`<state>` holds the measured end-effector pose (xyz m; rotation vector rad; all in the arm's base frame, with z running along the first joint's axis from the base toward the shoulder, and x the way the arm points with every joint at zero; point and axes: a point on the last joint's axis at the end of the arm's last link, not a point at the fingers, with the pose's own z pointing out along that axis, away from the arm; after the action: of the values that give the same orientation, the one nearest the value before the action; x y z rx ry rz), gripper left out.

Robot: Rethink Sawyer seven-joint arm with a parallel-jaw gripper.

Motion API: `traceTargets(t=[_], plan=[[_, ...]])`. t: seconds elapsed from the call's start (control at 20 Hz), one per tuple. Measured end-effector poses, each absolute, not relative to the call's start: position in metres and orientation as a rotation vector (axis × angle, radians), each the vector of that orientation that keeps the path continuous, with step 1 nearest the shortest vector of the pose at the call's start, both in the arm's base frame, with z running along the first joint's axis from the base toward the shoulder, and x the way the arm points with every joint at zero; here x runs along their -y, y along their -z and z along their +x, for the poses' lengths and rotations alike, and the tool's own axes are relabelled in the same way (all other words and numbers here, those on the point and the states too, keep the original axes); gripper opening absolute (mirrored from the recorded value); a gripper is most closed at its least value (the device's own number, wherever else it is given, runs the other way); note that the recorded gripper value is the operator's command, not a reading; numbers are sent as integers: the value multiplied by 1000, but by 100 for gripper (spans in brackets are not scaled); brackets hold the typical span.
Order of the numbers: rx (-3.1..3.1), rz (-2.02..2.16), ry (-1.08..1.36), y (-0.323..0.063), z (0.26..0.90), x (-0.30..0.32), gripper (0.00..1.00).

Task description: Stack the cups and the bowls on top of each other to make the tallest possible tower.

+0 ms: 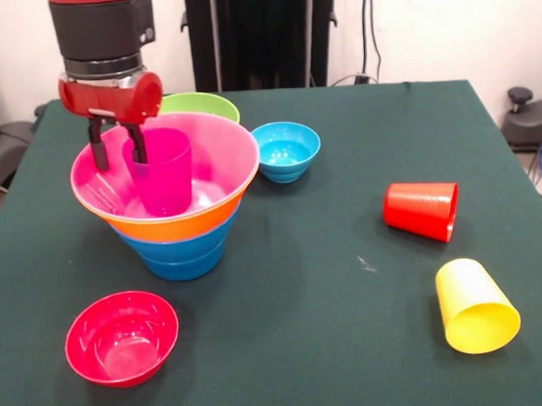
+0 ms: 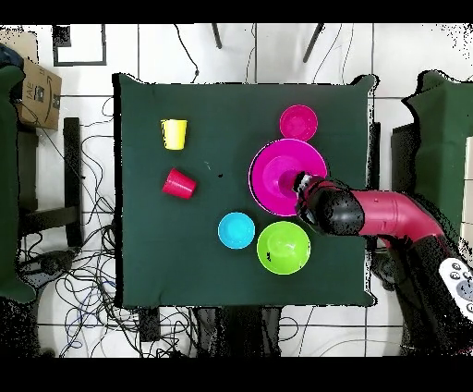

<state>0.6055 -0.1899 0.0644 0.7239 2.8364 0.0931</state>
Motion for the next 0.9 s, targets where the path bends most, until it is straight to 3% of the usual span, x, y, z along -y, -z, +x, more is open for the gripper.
traceTargets(t=[0.9], plan=[[-2906,1046,-240,-102,576,246,100]])
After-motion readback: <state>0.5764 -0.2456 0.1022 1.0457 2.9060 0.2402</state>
